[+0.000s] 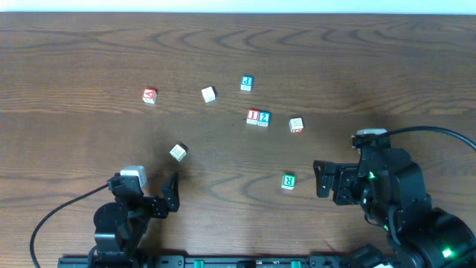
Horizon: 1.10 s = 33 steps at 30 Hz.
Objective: Spell out Ai2
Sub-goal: 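Move the left gripper forward over the red 'A' block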
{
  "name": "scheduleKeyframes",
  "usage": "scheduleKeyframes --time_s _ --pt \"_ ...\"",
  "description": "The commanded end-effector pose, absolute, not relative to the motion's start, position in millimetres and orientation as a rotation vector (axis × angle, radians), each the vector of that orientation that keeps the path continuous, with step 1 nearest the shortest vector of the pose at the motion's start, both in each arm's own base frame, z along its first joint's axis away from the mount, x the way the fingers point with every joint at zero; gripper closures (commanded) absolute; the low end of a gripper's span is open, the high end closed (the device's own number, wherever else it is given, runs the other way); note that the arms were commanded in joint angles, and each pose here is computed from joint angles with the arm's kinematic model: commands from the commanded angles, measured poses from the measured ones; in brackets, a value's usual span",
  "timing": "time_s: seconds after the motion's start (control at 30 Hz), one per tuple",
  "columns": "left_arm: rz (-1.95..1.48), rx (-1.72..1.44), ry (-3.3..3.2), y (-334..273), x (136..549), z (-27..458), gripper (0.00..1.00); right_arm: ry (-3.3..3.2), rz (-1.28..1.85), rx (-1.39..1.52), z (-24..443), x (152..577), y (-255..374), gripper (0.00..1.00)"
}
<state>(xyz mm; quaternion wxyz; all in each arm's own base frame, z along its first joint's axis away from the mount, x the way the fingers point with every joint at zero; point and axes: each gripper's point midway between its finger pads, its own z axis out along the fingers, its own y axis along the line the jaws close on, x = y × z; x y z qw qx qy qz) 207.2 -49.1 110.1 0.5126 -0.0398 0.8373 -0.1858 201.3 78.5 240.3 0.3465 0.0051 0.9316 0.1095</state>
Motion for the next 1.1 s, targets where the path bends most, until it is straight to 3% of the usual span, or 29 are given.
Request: scheduleKeyframes --time_s 0.0,0.63,0.83,1.07 --pt "-0.545 -0.142 2.02 -57 206 107 0.05 2.426 0.286 0.016 238 200 79 0.01" --pt "-0.34 -0.289 1.95 -21 231 150 0.05 2.426 0.286 0.016 238 200 79 0.01" --pt "-0.274 -0.226 2.058 -22 268 172 0.05 2.426 0.286 0.016 238 200 79 0.01" --pt "-0.219 -0.182 2.252 -25 348 179 0.05 2.426 0.286 0.016 238 200 79 0.01"
